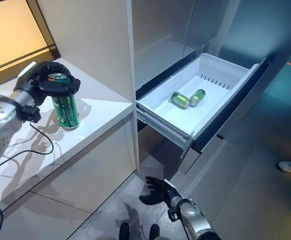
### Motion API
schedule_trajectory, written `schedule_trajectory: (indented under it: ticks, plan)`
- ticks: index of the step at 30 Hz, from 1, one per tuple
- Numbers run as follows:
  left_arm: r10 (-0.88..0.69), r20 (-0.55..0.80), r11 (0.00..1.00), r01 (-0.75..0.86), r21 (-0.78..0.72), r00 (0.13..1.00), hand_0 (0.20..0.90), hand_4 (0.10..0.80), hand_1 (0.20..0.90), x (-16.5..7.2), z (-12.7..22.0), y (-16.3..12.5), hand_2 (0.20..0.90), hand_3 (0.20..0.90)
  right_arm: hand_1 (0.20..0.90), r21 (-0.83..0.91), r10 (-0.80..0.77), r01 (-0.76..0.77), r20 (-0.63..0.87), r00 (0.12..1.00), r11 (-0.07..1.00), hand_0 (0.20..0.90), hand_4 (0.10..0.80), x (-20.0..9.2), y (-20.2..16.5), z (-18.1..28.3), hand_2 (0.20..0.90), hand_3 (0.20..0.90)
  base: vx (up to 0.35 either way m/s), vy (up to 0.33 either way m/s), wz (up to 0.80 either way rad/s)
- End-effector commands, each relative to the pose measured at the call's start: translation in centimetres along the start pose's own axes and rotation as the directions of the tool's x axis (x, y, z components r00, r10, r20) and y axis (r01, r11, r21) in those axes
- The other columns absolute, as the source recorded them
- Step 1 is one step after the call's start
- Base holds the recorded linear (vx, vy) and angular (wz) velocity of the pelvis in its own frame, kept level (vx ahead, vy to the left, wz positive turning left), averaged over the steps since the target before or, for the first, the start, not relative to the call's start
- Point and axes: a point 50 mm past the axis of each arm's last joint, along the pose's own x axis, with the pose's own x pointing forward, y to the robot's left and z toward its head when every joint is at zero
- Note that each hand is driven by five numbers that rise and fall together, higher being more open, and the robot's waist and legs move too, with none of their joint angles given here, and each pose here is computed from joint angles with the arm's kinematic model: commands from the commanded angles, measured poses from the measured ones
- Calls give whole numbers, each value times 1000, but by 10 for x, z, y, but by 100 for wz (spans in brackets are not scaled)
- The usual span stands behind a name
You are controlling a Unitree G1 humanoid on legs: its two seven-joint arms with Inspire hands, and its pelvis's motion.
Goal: Put drinks into fridge and close the fridge
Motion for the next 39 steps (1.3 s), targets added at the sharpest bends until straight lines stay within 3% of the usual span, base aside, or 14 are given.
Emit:
schedule_trajectory:
  ticks: [1,7,15,23,30,39]
  plan:
    - [142,323,988,-116,-97,936,300,100,300,-2,55,29,300,200,900,23,29,-34,175,984,999,900,800,-4,-4,36,900,900,-65,-19,0]
    - [52,357,997,-31,-66,933,300,100,300,-5,53,14,300,200,900,25,189,-203,275,943,979,900,800,-12,0,70,900,900,-61,-20,-1]
    - [-129,446,991,130,27,886,300,100,300,-17,59,-23,300,200,900,-93,408,-437,569,714,895,900,800,-40,14,176,900,900,-64,-28,-1]
    - [-268,501,963,247,109,823,300,100,300,-26,79,-37,300,200,900,-190,465,-480,686,560,857,900,800,-71,18,240,900,900,-16,-18,-5]
    - [-311,551,948,295,120,775,300,100,300,-28,97,-47,300,200,900,-223,393,-357,752,529,907,900,800,-83,18,265,900,900,6,-15,-4]
    - [-397,583,910,388,148,708,300,100,300,-29,113,-71,300,200,900,-189,400,-393,716,572,900,900,800,-73,32,269,900,900,0,0,0]
